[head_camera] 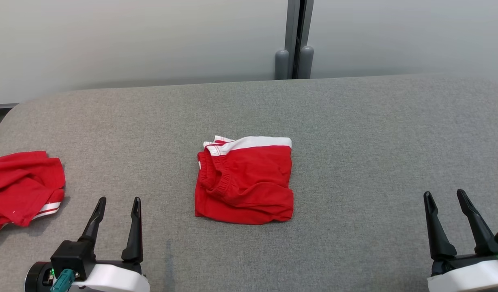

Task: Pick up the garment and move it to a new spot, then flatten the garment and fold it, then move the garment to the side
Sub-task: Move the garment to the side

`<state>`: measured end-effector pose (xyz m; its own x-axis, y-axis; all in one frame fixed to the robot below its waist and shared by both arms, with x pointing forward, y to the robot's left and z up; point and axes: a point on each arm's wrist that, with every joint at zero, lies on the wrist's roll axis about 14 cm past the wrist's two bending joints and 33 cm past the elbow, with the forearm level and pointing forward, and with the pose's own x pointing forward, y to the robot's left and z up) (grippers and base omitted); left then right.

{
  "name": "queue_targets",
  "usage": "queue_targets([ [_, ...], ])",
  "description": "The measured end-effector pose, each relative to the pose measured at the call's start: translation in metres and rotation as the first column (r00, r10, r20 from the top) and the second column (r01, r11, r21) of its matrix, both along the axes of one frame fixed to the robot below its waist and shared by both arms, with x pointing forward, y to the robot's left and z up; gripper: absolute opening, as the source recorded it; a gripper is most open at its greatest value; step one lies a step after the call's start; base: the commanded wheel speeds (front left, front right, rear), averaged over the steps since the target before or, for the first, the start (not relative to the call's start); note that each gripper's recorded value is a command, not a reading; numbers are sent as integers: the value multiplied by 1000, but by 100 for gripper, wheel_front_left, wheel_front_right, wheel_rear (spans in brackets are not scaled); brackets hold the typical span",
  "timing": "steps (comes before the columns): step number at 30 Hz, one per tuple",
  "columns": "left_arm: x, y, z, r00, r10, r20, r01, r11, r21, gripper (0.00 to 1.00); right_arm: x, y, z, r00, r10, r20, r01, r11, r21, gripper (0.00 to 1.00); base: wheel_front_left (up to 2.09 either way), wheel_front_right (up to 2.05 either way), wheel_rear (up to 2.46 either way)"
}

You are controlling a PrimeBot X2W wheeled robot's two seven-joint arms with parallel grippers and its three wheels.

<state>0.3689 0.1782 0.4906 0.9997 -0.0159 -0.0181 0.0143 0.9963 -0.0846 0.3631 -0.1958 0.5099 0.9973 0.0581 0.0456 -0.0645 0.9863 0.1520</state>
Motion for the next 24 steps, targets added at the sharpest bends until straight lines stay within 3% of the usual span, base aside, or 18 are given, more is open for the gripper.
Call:
queue_targets([
  [24,-2,4,6,1000,13,20,-13,1000,2,100,1,2,3,1000,9,-5,-9,1000,-10,100,0,0,0],
])
